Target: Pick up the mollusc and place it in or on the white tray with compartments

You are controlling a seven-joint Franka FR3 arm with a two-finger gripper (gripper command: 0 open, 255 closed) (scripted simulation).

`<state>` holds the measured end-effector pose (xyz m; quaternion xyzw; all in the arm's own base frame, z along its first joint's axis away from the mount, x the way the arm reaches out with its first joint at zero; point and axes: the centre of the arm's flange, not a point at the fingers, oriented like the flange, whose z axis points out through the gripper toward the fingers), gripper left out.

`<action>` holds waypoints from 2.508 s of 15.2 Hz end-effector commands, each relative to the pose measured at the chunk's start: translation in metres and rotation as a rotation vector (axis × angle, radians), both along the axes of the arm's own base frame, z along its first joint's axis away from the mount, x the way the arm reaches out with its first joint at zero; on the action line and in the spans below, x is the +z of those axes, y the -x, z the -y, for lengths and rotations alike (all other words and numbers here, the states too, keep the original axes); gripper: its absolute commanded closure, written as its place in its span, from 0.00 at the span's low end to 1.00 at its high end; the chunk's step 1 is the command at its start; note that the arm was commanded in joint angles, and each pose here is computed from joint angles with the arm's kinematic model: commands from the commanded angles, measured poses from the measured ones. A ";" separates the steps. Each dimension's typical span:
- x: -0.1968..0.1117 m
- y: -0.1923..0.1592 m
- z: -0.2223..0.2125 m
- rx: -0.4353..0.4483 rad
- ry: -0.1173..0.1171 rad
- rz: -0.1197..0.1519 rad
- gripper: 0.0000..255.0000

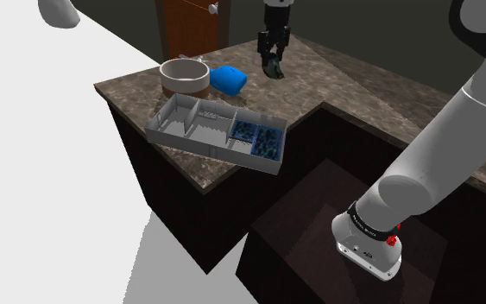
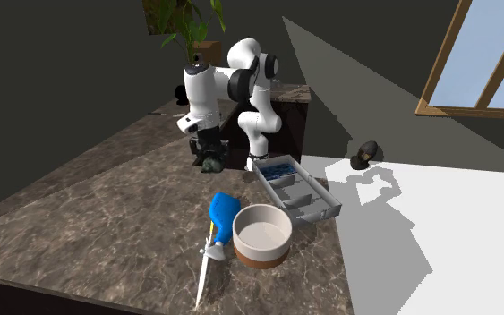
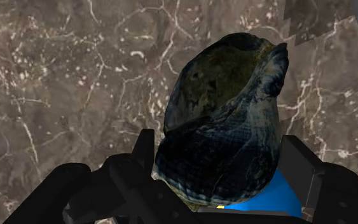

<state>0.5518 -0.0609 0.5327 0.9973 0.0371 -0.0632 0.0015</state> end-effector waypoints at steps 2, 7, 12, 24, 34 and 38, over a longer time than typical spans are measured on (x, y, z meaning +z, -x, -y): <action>0.017 0.001 0.000 0.000 0.000 0.000 1.00; 0.027 0.009 -0.038 0.000 0.000 0.000 1.00; 0.030 0.023 -0.103 0.000 0.000 0.000 1.00; 0.036 0.057 -0.257 0.000 0.000 0.000 1.00; 0.001 0.064 -0.290 0.000 0.000 0.000 1.00; -0.020 0.064 -0.290 0.000 0.000 0.000 1.00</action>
